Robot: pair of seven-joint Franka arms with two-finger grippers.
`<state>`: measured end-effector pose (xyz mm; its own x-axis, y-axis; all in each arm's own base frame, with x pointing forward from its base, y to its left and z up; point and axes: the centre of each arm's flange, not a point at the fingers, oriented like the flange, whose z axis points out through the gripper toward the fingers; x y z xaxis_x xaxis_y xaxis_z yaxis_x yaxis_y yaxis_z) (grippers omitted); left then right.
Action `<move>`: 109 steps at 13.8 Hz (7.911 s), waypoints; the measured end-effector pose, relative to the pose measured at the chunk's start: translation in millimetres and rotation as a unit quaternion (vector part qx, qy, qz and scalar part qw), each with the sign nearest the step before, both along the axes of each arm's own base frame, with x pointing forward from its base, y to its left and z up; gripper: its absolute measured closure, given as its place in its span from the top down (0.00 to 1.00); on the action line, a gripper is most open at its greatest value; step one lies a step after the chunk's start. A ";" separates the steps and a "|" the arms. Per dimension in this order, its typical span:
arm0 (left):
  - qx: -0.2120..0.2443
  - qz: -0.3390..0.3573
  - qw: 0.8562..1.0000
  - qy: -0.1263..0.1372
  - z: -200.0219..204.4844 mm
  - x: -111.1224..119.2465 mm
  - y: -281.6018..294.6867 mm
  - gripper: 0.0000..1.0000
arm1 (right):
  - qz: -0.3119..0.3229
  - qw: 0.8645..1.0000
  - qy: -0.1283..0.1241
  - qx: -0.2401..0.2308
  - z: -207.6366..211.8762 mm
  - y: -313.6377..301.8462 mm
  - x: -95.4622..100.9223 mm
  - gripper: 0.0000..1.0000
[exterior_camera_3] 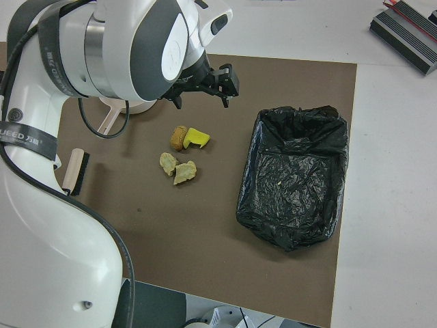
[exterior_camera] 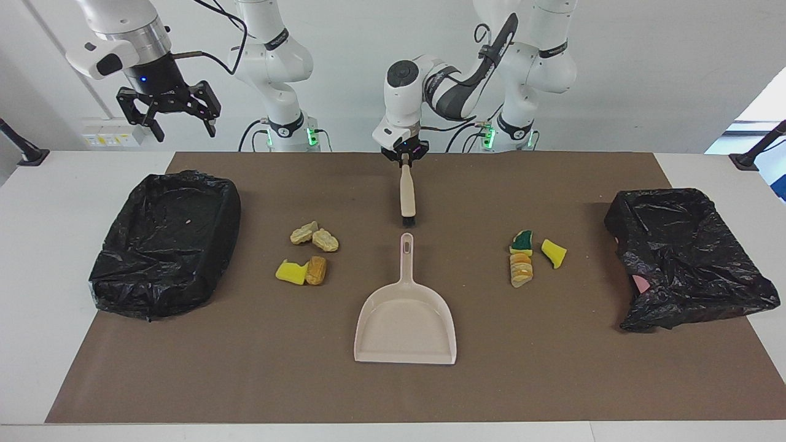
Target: Sweep and dump trash in bin
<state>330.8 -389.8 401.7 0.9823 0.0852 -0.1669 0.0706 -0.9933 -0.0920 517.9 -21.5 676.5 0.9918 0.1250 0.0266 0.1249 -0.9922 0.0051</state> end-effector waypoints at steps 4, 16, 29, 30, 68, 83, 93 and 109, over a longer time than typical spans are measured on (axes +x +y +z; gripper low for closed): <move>0.005 0.053 0.998 -0.028 37.6 65.1 80.9 0.25 | -0.017 1.000 -0.007 0.002 -16.9 31.6 18.9 1.00; 0.005 0.139 0.990 -0.017 32.4 153.7 276.1 0.25 | -0.052 0.998 -0.025 0.021 -221.8 288.0 101.6 1.00; -0.018 0.096 0.995 0.018 -7.0 157.4 397.8 0.25 | -0.039 0.998 -0.033 0.033 -304.7 392.5 79.0 1.00; -0.018 0.090 0.996 0.020 -11.0 155.8 392.5 0.25 | -0.037 0.998 -0.033 0.033 -305.0 393.8 78.1 1.00; -0.066 -0.012 0.998 -0.002 -34.4 163.1 351.7 0.25 | 0.553 0.832 0.040 -0.010 -289.4 367.5 19.3 0.31; -0.050 -0.094 0.994 0.012 -40.0 123.4 215.0 0.25 | 0.622 0.783 0.032 -0.009 -313.2 382.1 3.0 0.31; -0.067 -0.116 0.991 0.000 -9.5 80.0 91.7 0.25 | 0.621 0.783 0.032 -0.009 -313.4 382.0 2.9 0.31; -0.040 -0.300 0.953 0.035 -53.9 154.6 198.1 0.25 | 0.619 0.784 0.035 -0.008 -315.7 380.8 1.7 0.31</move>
